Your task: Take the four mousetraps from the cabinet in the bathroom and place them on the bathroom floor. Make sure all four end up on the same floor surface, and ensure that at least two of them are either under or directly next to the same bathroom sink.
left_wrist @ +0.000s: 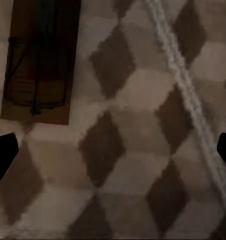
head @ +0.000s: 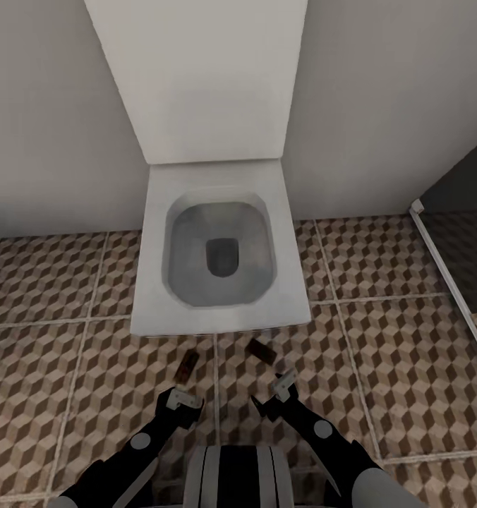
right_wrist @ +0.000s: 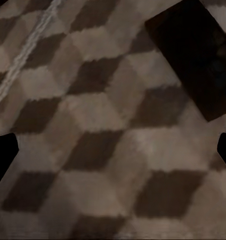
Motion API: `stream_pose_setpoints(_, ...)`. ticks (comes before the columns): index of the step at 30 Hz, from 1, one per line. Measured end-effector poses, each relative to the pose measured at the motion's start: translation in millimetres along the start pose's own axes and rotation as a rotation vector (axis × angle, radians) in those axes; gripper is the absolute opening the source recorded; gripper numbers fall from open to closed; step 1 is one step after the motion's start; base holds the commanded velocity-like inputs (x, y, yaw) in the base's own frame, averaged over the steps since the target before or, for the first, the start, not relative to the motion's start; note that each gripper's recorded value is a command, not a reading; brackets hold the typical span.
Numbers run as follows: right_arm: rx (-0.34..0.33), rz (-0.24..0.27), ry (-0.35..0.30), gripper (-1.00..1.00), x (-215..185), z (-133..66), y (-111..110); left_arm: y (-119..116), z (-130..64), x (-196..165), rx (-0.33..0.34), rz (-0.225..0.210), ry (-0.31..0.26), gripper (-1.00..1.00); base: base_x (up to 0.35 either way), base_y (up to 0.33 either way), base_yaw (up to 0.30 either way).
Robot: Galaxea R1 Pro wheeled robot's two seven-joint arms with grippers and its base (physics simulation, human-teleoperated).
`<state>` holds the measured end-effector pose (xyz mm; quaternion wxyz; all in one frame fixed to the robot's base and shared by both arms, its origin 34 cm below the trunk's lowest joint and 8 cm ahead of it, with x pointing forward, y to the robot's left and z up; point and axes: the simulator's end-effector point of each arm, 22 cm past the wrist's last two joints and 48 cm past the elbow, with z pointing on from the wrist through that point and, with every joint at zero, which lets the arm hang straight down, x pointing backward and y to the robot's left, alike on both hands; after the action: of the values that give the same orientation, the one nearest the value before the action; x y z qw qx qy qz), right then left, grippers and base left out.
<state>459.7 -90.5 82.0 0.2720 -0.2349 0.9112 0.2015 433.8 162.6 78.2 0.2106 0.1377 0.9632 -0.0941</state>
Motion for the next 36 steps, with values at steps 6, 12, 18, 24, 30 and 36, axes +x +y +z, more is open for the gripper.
stream_pose_setpoints(6, 0.000, 0.000, 0.000, 1.00, 0.0, 0.0, 0.0, 0.0, 0.0, 0.0, 0.000, 0.000, 0.000, 1.00, -0.329, 0.000, 0.000)
stream_pose_setpoints(12, 0.000, 0.000, 0.000, 1.00, 0.0, 0.0, 0.0, 0.0, 0.0, -0.1, 0.000, 0.000, 0.000, 1.00, -0.333, 0.000, 0.000)
stream_pose_setpoints(18, 0.000, 0.000, 0.000, 1.00, 0.1, 0.0, 0.0, 0.0, 0.0, -0.1, 0.000, 0.000, 0.000, 1.00, -0.335, 0.000, 0.000)
stream_pose_setpoints(24, 0.000, -0.001, 0.000, 1.00, 0.1, 0.0, 0.1, 0.0, 0.0, 0.0, 0.000, 0.000, 0.000, 1.00, -0.336, 0.000, 0.000)
stream_pose_setpoints(30, 0.000, -0.001, 0.000, 1.00, 0.1, 0.0, 0.1, 0.0, 0.0, 0.0, 0.000, 0.000, 0.000, 1.00, -0.339, 0.000, 0.000)
stream_pose_setpoints(36, 0.000, 0.000, 0.000, 1.00, 0.1, 0.0, 0.0, 0.0, 0.0, 0.0, 0.000, 0.000, 0.000, 1.00, -0.340, 0.000, 0.000)
